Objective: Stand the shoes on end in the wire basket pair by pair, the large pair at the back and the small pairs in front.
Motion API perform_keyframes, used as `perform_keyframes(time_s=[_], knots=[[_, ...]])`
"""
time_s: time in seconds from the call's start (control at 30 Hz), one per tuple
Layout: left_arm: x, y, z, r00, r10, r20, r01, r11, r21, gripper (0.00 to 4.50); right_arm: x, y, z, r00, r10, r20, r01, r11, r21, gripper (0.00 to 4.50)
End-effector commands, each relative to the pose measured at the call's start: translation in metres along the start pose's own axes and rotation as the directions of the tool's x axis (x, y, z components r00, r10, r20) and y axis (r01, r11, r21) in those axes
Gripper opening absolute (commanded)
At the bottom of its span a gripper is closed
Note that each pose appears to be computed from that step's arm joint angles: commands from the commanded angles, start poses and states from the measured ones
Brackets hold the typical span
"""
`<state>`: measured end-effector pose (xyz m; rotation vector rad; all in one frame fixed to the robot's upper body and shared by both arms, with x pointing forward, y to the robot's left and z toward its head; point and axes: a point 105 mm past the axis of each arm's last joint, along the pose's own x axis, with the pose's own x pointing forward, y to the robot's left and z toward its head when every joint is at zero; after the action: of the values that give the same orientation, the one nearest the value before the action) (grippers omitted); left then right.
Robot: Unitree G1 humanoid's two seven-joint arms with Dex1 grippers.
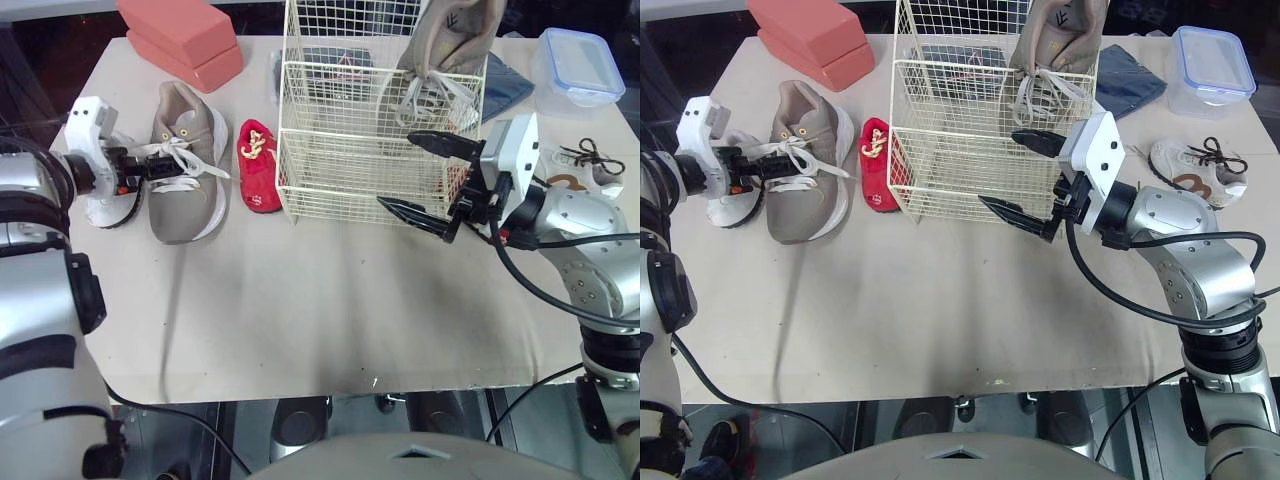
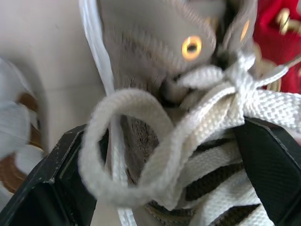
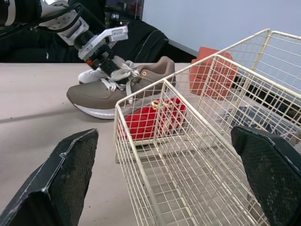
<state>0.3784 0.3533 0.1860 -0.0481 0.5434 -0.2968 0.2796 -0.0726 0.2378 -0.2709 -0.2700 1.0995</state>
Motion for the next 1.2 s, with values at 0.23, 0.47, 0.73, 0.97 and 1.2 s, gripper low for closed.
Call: perform_keyframes(time_s=[0.23,0.47,0.73,0.97,1.2], knots=[[0.001,0.010,-0.017,0.996,0.064,-0.059,-0.065,0.997,-0.028,1.04,-0.004,0.005,0.015,0.999,0.026,0.048,-0.024,0.999,-0.048,4.50],[-0.006,0.014,0.004,0.992,0.069,0.109,-0.063,0.996,-0.058,0.54,-0.004,0.006,0.015,0.998,0.025,0.052,-0.023,0.999,-0.047,4.50],[-0.061,0.007,0.084,0.829,-0.039,0.558,0.023,0.999,0.036,0.53,-0.003,0.003,0.021,0.996,0.025,0.090,-0.022,0.999,-0.036,4.50],[-0.106,-0.028,0.142,0.594,-0.223,0.773,0.105,0.974,0.201,0.53,-0.004,-0.008,0.036,0.984,-0.008,0.180,0.013,1.000,-0.025,4.50],[-0.114,-0.112,0.194,0.291,-0.370,0.882,0.111,0.929,0.353,0.53,-0.009,-0.026,0.046,0.957,-0.129,0.261,0.139,0.990,-0.022,4.50]])
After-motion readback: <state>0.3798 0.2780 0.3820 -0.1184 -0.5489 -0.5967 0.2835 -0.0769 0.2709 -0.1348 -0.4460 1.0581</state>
